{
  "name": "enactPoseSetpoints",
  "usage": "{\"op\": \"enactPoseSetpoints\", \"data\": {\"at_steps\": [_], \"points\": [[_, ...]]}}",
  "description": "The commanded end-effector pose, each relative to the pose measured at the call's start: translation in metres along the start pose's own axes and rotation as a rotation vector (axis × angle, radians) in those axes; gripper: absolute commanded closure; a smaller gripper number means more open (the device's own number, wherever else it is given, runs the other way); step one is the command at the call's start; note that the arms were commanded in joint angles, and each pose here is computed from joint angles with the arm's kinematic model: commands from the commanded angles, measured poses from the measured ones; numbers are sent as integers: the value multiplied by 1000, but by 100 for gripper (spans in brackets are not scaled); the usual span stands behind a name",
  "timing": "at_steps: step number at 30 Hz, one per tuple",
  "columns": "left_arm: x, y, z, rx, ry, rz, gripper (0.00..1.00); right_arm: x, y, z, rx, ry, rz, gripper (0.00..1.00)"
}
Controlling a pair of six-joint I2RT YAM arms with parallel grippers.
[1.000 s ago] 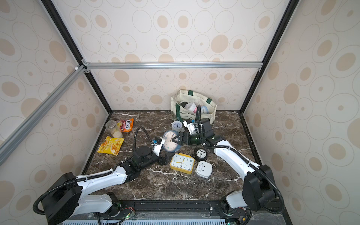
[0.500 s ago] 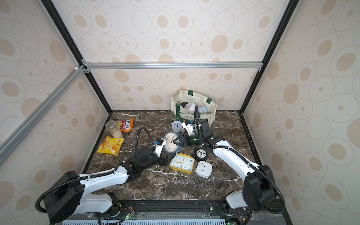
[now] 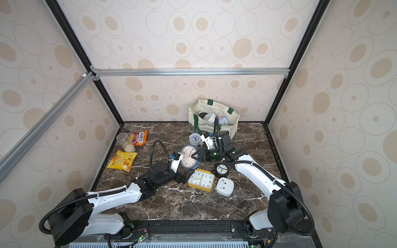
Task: Put the alarm clock into the canvas bag
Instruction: Pick up the alarm from the center of the board.
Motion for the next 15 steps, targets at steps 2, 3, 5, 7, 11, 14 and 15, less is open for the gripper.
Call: {"op": "enactPoseSetpoints", "data": {"at_steps": [2,3,5,7,11,14,15], "points": [[-3,-10,-28,1,-42,42,2,10,16,-15,38,-75,-15,86],[-1,-12,-32,5,-57,50,2,15,17,-19,46,-102,-6,87],[11,-13,-41,19,-123,62,2,28,16,-29,43,-179,47,89],[26,-14,-53,41,-198,63,2,42,14,-40,42,-255,80,90],[51,-12,-74,71,-281,46,2,67,19,-67,53,-376,135,90],[67,-6,-77,87,-316,-12,2,87,25,-94,80,-497,212,91],[72,-5,-76,91,-326,-27,1,94,27,-104,87,-542,266,92]]}}
Point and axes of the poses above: each gripper's point midway between its finger pads, its own x axis back along the fingers, its own y axis along the line the jaws close on, z = x × y, the point moved 7 cm from there along x, back along the fingers, and after that the axes turned 3 degrees about -x, right-handed, at the moved point
